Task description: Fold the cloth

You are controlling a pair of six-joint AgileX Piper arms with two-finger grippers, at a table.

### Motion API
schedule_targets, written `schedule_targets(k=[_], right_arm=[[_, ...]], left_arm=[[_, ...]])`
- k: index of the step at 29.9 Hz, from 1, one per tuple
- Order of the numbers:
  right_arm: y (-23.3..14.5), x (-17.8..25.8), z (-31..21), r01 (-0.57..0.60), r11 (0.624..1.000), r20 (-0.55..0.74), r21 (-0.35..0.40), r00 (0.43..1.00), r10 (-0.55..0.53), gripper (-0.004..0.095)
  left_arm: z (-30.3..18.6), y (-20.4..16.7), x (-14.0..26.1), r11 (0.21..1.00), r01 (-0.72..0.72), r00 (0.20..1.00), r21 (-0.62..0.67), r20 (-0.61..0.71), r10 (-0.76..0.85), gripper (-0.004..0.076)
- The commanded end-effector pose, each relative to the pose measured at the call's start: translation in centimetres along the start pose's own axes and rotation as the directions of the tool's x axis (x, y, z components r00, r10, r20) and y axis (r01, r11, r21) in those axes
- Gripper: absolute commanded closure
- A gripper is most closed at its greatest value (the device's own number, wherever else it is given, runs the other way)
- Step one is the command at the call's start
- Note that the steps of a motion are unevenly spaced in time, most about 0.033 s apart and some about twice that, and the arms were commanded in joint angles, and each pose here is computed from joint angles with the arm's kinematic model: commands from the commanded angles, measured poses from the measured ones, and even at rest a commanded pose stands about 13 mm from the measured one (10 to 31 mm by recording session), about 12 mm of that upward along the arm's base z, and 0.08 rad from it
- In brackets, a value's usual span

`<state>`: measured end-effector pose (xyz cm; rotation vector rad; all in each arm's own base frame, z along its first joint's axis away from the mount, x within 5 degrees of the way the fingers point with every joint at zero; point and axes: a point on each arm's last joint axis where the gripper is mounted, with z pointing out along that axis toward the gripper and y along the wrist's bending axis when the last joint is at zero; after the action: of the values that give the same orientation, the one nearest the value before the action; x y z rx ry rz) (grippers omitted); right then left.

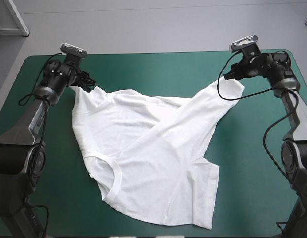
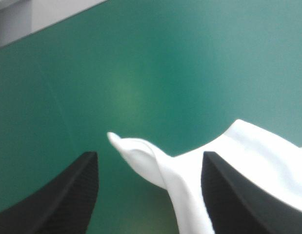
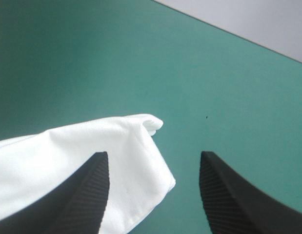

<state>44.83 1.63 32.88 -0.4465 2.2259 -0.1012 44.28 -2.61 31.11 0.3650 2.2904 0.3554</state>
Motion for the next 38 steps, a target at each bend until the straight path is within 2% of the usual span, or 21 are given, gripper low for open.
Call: schedule_targets(k=[1, 7, 9, 13, 17, 23, 24, 28, 33, 38], right_arm=[[-1.1, -3.5, -7.1, 0.001, 0.997, 0.197, 0.076, 0.98, -0.016, 0.0408], [-0.9, -5.0, -15.1, -0.018, 0.995, 0.325, 0.094, 0.946, -0.013, 0.0422], [-0.5, -5.3, -18.1, -0.04, 0.997, 0.371, 0.067, 0.928, 0.013, 0.0422], [0.9, -5.0, -23.1, -0.071, 0.997, 0.411, -0.039, 0.908, 0.081, 0.0422], [2.8, -3.8, -27.1, -0.038, 0.986, 0.374, -0.164, 0.922, 0.098, 0.0422], [5.6, -2.1, -30.6, -0.004, 0.917, 0.288, -0.399, 0.949, 0.129, 0.0423], [6.1, -2.0, -31.0, -0.014, 0.899, 0.292, -0.437, 0.944, 0.156, 0.0423], [9.0, -0.7, -31.2, 0.042, 0.829, 0.274, -0.558, 0.952, 0.136, 0.0483], [13.4, 1.5, -28.5, 0.105, 0.749, 0.174, -0.654, 0.985, 0.013, 0.0513], [17.9, 3.4, -26.3, 0.188, 0.702, 0.157, -0.687, 0.982, -0.109, 0.0512]], left_arm=[[-8.1, 2.6, -3.2, 0.997, 0.065, 0.973, -0.039, 0.224, -0.054, 0.0265], [-14.4, 4.0, -2.8, 0.992, 0.125, 0.965, -0.029, 0.235, -0.115, 0.0267], [-16.1, 4.3, -2.3, 0.991, 0.132, 0.969, -0.027, 0.213, -0.124, 0.0275], [-18.9, 4.3, -1.2, 0.99, 0.141, 0.975, 0.015, 0.173, -0.142, 0.0295], [-21.2, 3.6, 1.2, 0.982, 0.174, 0.972, 0.071, 0.149, -0.183, 0.0297], [-21.1, 1.3, 7.6, 0.972, 0.204, 0.978, 0.115, 0.017, -0.207, 0.0297], [-20.7, 1.0, 8.6, 0.97, 0.218, 0.976, 0.11, -0.002, -0.219, 0.0297], [-18.1, -0.1, 11.3, 0.958, 0.275, 0.961, 0.079, -0.03, -0.273, 0.0297], [-13.8, 0.1, 12.1, 0.914, 0.393, 0.918, 0.1, -0.092, -0.385, 0.0341], [-9.4, 1.1, 12.3, 0.864, 0.481, 0.871, 0.147, -0.191, -0.453, 0.0363]])
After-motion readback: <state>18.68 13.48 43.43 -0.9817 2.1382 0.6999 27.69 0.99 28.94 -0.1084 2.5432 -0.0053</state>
